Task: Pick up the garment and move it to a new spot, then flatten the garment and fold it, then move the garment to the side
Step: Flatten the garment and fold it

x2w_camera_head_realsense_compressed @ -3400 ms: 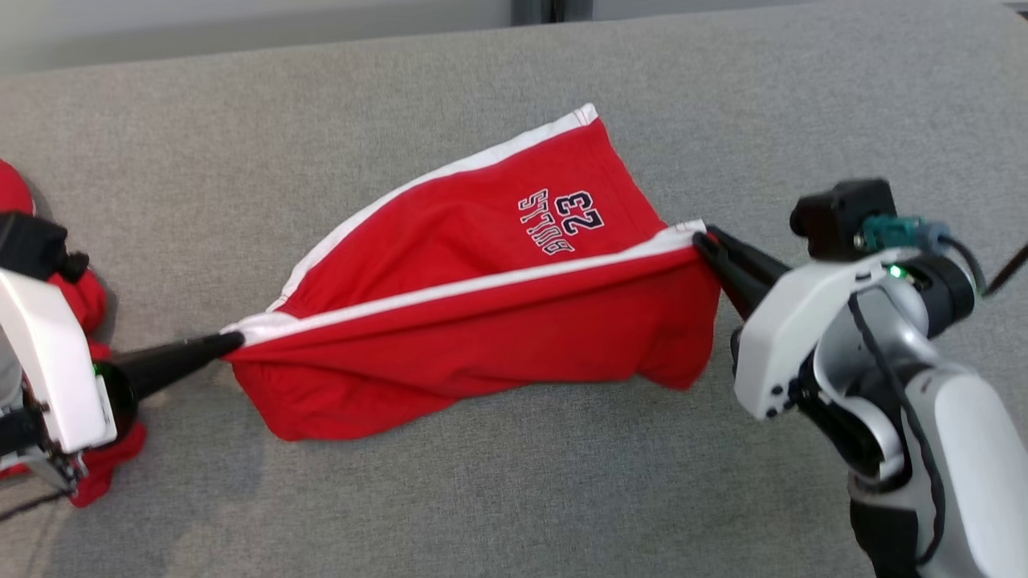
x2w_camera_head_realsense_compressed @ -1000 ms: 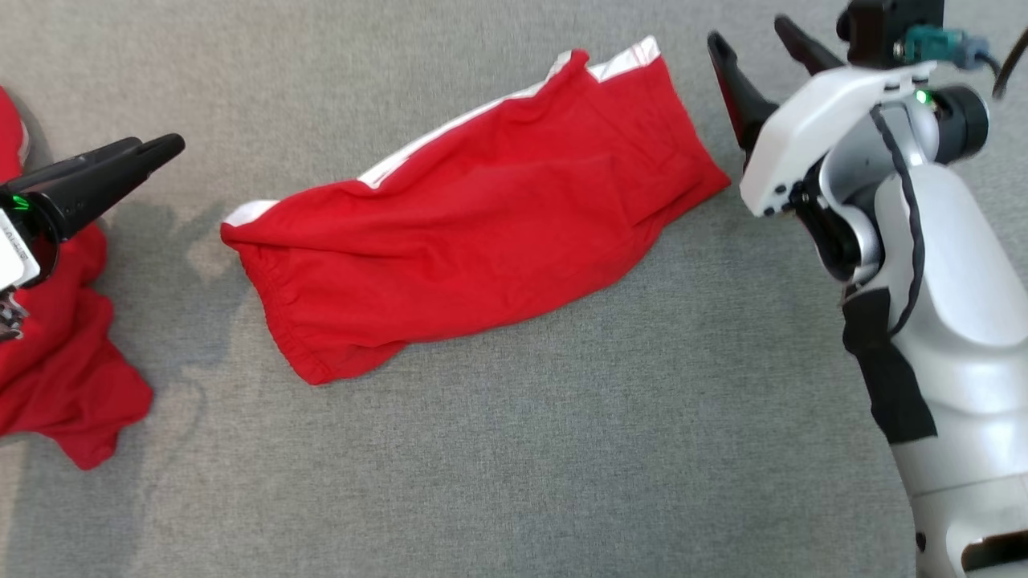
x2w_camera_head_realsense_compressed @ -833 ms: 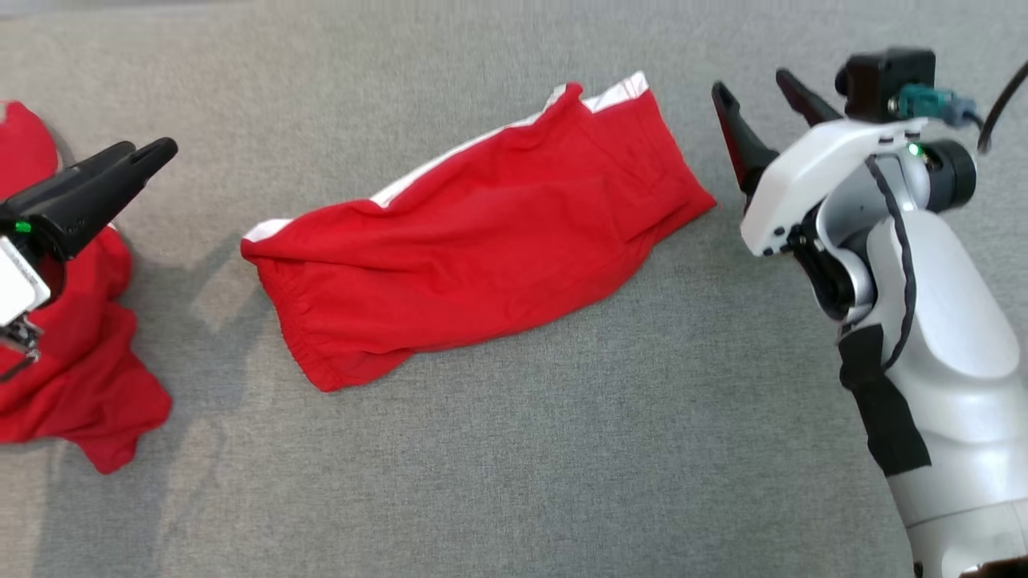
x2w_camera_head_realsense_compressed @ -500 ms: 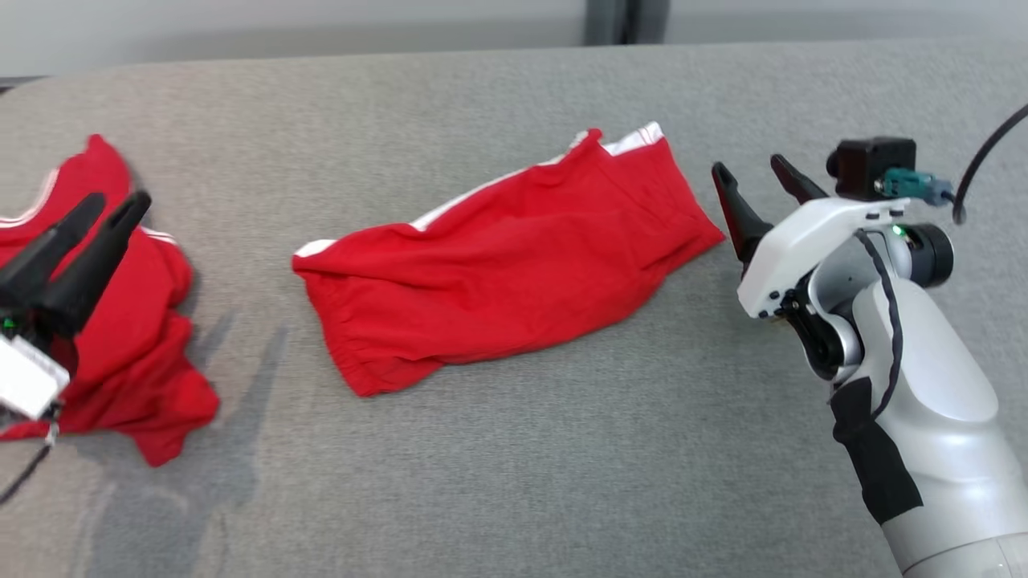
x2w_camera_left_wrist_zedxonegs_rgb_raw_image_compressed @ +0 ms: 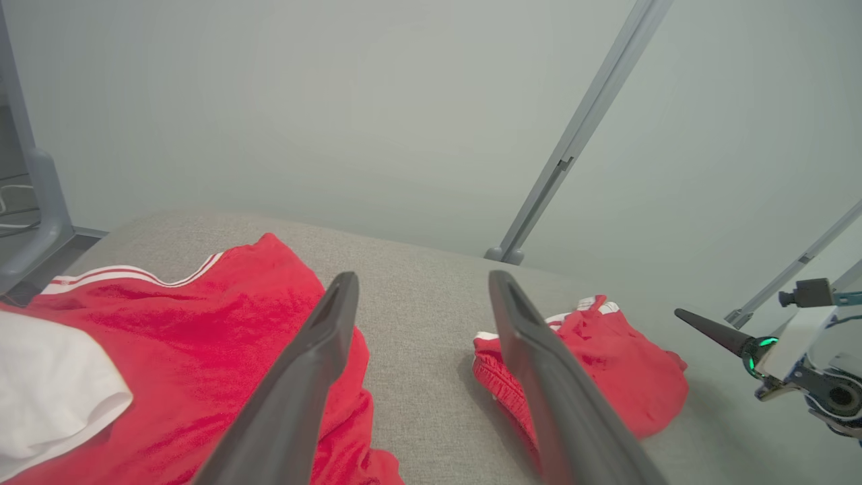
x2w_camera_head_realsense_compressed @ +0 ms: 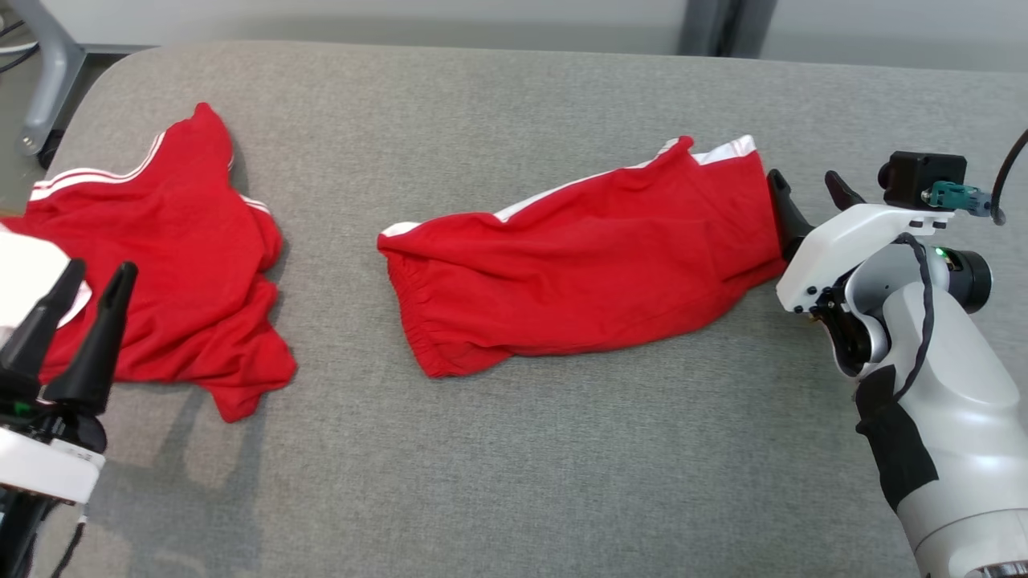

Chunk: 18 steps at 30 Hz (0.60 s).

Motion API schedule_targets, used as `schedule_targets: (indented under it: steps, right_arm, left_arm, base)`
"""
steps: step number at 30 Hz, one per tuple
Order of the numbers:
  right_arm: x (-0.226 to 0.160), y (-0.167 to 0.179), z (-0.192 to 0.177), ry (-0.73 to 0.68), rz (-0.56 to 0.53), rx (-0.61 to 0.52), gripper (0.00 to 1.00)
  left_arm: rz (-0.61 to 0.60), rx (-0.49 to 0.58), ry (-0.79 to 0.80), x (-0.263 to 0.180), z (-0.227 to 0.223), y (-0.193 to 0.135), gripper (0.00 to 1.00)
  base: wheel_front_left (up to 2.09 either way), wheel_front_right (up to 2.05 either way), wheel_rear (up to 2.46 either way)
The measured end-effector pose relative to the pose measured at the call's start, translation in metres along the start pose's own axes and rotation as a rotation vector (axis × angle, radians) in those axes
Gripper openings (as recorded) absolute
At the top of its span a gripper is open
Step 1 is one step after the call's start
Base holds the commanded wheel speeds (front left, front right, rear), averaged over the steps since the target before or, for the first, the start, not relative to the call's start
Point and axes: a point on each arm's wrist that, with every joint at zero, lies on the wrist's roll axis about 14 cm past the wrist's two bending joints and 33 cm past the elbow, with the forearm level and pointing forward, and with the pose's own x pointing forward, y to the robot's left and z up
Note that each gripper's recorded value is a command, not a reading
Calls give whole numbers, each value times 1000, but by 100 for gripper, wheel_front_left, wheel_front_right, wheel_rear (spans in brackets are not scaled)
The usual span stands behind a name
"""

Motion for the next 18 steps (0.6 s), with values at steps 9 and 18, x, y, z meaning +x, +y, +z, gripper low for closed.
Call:
schedule_targets:
  steps: [9, 18]
  right_arm:
    - [16, 4, -26, 78, -8, 18, 100]
    - [21, 2, -44, 159, -25, 34, 100]
  left_arm:
    - [126, -29, -68, -22, -23, 18, 100]
    - [120, 24, -74, -24, -34, 8, 100]
  base:
    - [0, 0, 0]
    - [0, 0, 0]
